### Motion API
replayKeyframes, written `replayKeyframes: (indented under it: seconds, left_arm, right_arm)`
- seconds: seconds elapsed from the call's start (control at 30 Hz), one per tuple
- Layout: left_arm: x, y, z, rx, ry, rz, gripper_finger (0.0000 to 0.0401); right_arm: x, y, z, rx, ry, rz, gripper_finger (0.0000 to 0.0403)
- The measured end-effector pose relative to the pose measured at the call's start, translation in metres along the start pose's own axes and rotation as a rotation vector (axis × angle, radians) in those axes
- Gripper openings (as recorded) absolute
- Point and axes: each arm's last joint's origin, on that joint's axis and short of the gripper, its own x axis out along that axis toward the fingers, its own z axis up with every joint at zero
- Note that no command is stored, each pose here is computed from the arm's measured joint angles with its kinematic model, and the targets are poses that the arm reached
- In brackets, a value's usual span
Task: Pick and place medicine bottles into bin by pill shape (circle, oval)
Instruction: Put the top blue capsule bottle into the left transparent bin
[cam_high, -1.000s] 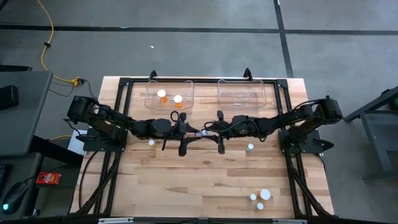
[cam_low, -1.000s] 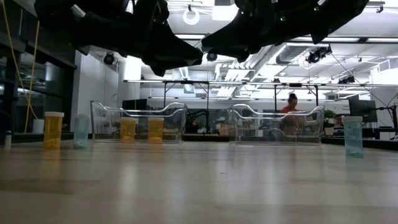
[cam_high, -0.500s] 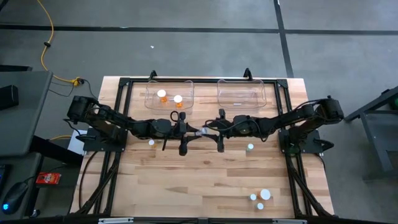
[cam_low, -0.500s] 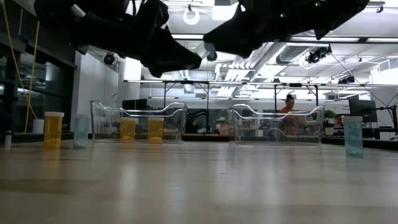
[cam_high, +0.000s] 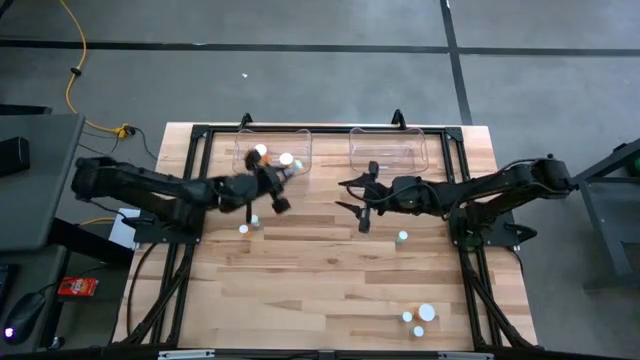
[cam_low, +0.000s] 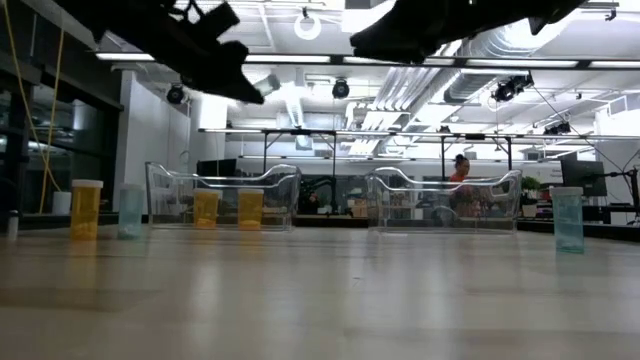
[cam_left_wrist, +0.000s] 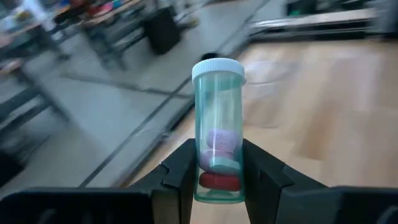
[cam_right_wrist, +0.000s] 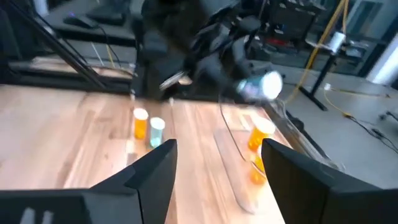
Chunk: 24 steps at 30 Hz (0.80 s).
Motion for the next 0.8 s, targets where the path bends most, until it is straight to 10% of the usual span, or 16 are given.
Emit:
replayKeyframes:
  seconds: [0.33, 0.8]
  left_arm:
    - [0.046, 0.078, -0.019, -0.135, 0.452, -0.022, 0.0092]
    - [0.092, 0.089, -0.062, -0.120, 0.763, 0.076, 0.0093]
  right_arm:
    - [0.016, -0.010, -0.020, 0.016, 0.102, -0.052, 0.0229]
    - [0.021, -0.016, -0.027, 0.062, 0.133, -0.075, 0.0229]
